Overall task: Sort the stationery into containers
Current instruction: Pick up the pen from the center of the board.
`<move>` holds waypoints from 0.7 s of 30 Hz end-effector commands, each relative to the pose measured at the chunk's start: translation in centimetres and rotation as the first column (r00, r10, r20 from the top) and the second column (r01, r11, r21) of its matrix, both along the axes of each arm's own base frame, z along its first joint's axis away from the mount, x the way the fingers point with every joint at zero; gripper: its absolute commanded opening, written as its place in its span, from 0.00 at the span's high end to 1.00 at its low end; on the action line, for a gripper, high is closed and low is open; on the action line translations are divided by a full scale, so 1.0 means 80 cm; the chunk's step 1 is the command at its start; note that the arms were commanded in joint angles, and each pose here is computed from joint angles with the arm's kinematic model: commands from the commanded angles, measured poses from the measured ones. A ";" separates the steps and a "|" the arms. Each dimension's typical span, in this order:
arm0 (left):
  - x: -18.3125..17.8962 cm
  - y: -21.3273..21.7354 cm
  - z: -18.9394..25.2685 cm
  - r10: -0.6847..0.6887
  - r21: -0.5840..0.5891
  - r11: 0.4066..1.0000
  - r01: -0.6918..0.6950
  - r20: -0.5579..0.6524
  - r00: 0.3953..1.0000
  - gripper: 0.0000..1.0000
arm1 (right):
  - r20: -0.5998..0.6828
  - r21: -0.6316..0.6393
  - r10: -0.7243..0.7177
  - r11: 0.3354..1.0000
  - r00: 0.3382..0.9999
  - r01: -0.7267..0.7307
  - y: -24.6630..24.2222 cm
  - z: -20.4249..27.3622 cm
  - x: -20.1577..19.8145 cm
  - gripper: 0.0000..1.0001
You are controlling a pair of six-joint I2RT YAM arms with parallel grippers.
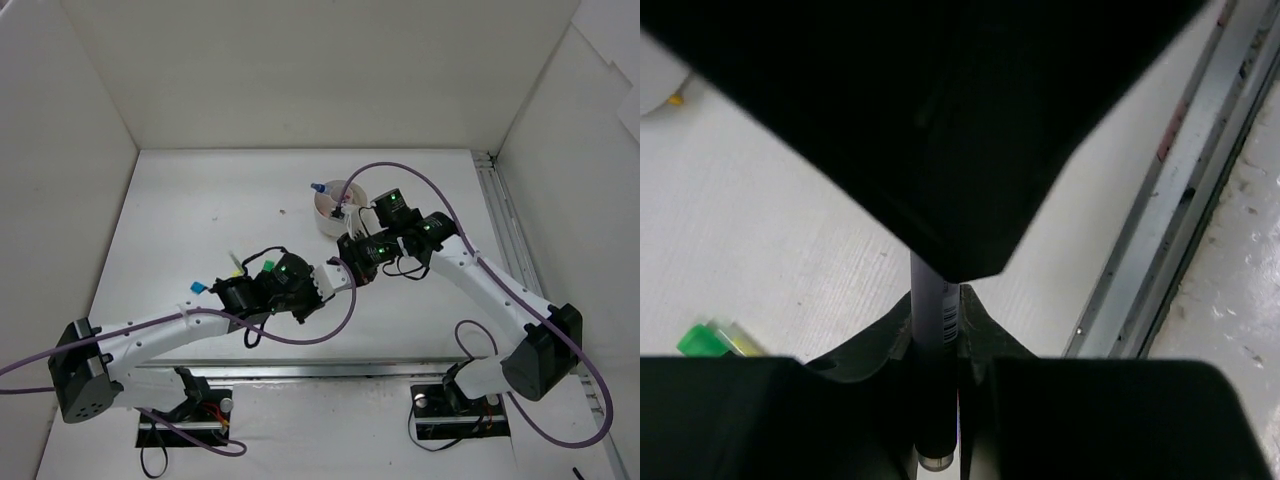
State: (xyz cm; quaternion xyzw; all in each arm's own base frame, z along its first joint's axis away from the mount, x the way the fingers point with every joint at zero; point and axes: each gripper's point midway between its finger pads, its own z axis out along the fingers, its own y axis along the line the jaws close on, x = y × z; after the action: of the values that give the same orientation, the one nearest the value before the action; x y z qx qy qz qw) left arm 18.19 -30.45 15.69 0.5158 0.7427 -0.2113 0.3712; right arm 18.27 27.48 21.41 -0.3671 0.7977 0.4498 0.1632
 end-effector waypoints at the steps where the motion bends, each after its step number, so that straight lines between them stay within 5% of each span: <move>1: 0.025 -0.017 0.057 0.074 -0.153 0.986 -0.060 0.083 0.994 1.00 | 0.036 0.032 -0.005 0.999 0.999 0.004 0.002 0.028 -0.001 0.99; 4: 0.027 -0.013 0.064 0.106 -0.193 0.977 -0.086 0.095 0.990 1.00 | 0.052 0.013 -0.047 0.999 0.998 0.047 -0.001 0.031 0.005 0.87; 11: 0.027 0.001 0.076 0.196 -0.301 0.940 -0.161 0.091 0.976 1.00 | 0.274 0.009 -0.384 0.918 0.882 0.396 -0.033 0.068 0.076 0.16; 17: 0.042 0.010 0.079 0.330 -0.350 0.889 -0.295 0.042 0.943 1.00 | 0.298 0.180 -0.496 0.868 0.816 0.463 -0.032 0.097 0.083 0.09; 21: 0.053 0.015 0.094 0.427 -0.435 0.812 -0.388 -0.008 0.904 1.00 | 0.208 0.289 -0.628 0.772 0.750 0.566 -0.032 0.098 0.094 0.08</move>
State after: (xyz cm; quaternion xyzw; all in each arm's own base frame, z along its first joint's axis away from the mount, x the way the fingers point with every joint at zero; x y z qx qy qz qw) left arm 21.08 -29.01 19.58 0.3439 0.7681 -0.2280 0.4897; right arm 23.53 24.36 27.77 -0.2123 0.8110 0.3670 0.4032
